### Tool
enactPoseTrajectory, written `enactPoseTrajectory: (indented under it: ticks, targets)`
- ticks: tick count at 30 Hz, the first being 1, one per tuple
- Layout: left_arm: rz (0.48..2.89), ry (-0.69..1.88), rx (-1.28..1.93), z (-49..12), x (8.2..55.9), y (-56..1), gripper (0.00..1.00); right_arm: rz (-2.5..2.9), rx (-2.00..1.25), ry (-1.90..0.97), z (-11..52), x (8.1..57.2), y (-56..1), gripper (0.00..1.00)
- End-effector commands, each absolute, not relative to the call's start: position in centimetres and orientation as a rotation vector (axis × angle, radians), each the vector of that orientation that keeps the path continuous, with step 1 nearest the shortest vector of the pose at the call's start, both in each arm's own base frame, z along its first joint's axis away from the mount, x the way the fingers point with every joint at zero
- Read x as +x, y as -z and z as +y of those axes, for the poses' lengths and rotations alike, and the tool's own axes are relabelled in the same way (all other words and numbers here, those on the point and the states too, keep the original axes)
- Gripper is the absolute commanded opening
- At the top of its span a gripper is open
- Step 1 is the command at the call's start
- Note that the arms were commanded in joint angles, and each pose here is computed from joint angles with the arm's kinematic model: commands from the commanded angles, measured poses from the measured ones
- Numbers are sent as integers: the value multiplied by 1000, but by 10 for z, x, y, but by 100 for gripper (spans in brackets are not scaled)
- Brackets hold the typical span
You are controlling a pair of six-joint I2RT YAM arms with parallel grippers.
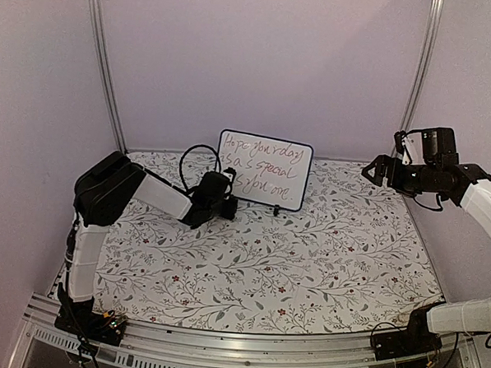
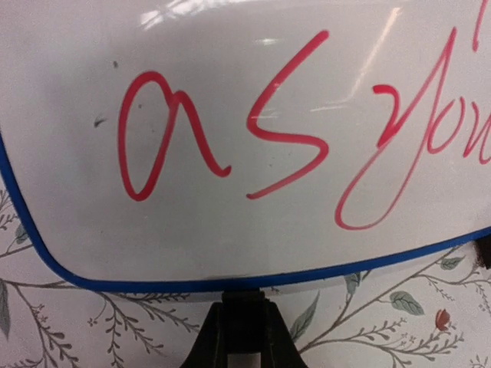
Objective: Erase the whiteboard
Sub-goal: Move the whiteboard to the center of the board.
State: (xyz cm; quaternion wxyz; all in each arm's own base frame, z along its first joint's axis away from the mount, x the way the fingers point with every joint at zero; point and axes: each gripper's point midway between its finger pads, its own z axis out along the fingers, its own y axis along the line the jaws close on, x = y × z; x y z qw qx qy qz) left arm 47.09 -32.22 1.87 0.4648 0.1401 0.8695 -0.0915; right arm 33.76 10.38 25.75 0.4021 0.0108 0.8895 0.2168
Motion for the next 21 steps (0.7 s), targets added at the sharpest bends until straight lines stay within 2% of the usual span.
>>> enactPoseTrajectory:
  ticks: [1, 14, 21]
  targets:
    - [2010, 328, 459, -360, 448, -56, 0, 2221, 21, -556, 103, 338, -261, 99]
    - [1934, 564, 675, -404, 369, -56, 0, 2107, -139, -723, 128, 321, -288, 99]
    - [1889, 664, 742, -422, 335, -57, 0, 2088, -205, -810, 142, 311, -283, 99]
